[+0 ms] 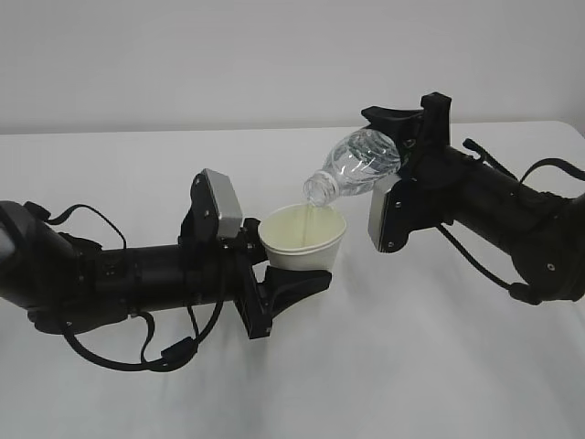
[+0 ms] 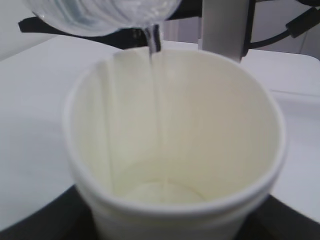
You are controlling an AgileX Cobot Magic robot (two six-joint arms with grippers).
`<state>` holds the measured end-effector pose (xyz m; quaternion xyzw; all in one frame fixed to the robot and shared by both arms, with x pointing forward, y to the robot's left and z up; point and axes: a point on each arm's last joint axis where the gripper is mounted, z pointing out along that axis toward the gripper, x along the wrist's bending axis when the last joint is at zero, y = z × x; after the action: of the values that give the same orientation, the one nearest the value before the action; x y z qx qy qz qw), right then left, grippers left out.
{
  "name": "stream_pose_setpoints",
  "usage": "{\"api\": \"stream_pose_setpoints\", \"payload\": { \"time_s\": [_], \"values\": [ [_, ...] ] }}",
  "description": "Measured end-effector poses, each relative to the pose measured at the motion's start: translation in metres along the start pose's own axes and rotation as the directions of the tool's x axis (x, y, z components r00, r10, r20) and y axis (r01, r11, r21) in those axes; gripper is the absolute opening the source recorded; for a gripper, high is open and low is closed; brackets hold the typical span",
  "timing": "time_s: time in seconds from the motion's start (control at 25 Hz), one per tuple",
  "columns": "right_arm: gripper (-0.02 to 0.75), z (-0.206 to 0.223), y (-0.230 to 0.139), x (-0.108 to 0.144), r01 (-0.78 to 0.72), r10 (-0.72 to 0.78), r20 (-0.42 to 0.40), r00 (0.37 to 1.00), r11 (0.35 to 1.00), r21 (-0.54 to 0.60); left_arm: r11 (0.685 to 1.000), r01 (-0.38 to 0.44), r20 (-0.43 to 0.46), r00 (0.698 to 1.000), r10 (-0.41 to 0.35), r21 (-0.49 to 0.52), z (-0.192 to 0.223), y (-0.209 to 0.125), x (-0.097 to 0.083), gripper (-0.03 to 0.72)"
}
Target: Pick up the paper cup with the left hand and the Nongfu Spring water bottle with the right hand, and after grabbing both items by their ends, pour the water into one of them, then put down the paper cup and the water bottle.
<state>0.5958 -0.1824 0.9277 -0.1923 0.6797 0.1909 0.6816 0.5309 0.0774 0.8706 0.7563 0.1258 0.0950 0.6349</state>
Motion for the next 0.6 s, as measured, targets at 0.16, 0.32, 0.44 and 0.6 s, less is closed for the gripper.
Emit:
{"api": "stream_pose_setpoints", "payload": {
  "time_s": [0.16, 0.32, 0.44, 0.6],
  "values": [
    [0.473, 0.0, 0.0, 0.0, 0.002, -0.002, 0.0, 1.0, 1.0, 0.0, 1.0, 0.0, 0.0, 1.0, 0.0, 0.0, 0.0, 0.0, 0.0, 0.435],
    [0.473, 0.0, 0.0, 0.0, 0.002, -0.002, 0.0, 1.0, 1.0, 0.0, 1.0, 0.0, 0.0, 1.0, 0.0, 0.0, 0.0, 0.0, 0.0, 0.435],
    [0.473, 0.0, 0.0, 0.0, 0.002, -0.002, 0.0, 1.0, 1.0, 0.0, 1.0, 0.0, 0.0, 1.0, 0.0, 0.0, 0.0, 0.0, 0.0, 0.433],
    [0.473, 0.0, 0.0, 0.0, 0.002, -0.002, 0.0, 1.0, 1.0, 0.0, 1.0, 0.0, 0.0, 1.0, 0.0, 0.0, 0.0, 0.0, 0.0, 0.432]
  ]
}}
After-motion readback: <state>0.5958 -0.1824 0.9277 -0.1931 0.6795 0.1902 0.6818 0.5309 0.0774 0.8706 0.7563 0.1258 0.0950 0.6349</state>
